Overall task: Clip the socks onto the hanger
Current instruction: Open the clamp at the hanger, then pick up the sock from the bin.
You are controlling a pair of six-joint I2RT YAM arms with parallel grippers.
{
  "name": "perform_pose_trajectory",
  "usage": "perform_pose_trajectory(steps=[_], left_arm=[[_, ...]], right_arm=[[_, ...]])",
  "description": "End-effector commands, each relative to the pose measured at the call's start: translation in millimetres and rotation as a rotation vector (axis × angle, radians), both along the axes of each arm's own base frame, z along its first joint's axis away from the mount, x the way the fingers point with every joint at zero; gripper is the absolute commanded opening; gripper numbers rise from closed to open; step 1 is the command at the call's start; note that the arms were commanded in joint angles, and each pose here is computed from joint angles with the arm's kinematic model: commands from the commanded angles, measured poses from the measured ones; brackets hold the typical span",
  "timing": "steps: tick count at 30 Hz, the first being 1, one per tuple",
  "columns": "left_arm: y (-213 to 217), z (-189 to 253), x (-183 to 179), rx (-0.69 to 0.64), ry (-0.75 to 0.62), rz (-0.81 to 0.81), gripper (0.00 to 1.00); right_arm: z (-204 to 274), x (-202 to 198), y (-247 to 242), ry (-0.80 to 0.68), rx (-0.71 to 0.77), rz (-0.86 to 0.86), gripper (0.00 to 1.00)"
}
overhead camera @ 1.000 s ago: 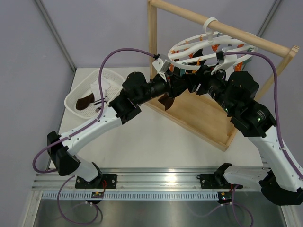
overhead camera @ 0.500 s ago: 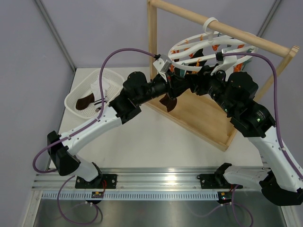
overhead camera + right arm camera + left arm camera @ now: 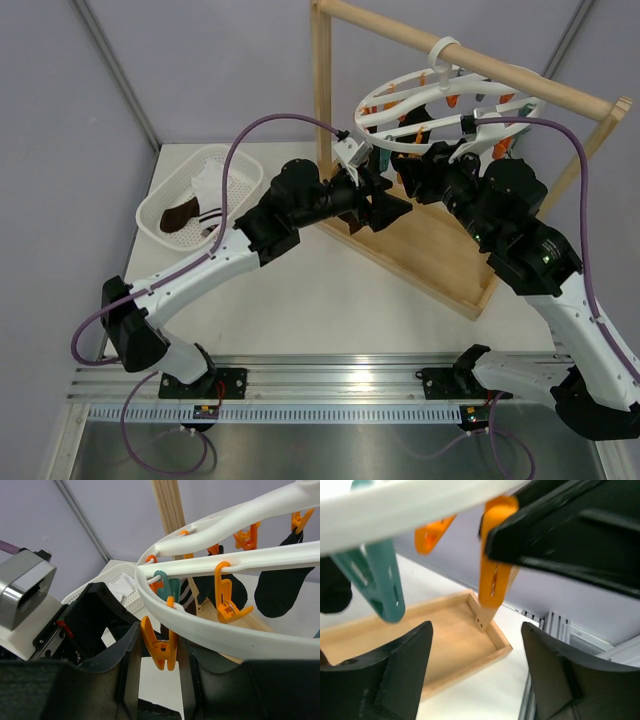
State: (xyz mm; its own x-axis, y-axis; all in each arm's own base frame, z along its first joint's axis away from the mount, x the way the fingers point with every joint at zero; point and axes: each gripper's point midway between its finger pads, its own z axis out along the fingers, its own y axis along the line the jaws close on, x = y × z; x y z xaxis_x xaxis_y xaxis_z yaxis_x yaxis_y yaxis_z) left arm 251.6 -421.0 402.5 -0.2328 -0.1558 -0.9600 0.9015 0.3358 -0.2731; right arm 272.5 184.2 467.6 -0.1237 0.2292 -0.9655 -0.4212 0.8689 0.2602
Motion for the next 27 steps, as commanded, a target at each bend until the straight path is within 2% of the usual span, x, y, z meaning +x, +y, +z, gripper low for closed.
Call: perform_pose_trajectory(steps=[1, 4, 9, 13, 17, 23, 27], left_arm=[[17, 11, -8, -0.008, -0.007, 0.028, 0.77], [31, 3, -3, 0.007, 0.031, 0.073, 0.86], [56, 3, 1, 0.0, 0.06, 0.134, 0.86], [87, -1, 16, 0.028, 0.086, 0.278, 0.87], [132, -23, 42, 0.098, 0.161, 0.466, 0.88], [195, -67, 72, 0.149, 0.332, 0.644, 0.88], [229, -89, 84, 0.186, 0.397, 0.74, 0.88]], right_arm=[[16, 6, -15, -0.054, 0.065, -0.087, 0.03], [7, 8, -20, -0.025, 0.085, -0.128, 0.0], [-1, 8, -26, 0.007, 0.134, -0.168, 0.0], [-6, 9, -31, 0.035, 0.176, -0.202, 0.0], [-12, 10, -32, 0.057, 0.234, -0.223, 0.0], [-9, 10, -26, 0.069, 0.294, -0.202, 0.0], [-3, 9, -26, 0.061, 0.306, -0.199, 0.0]])
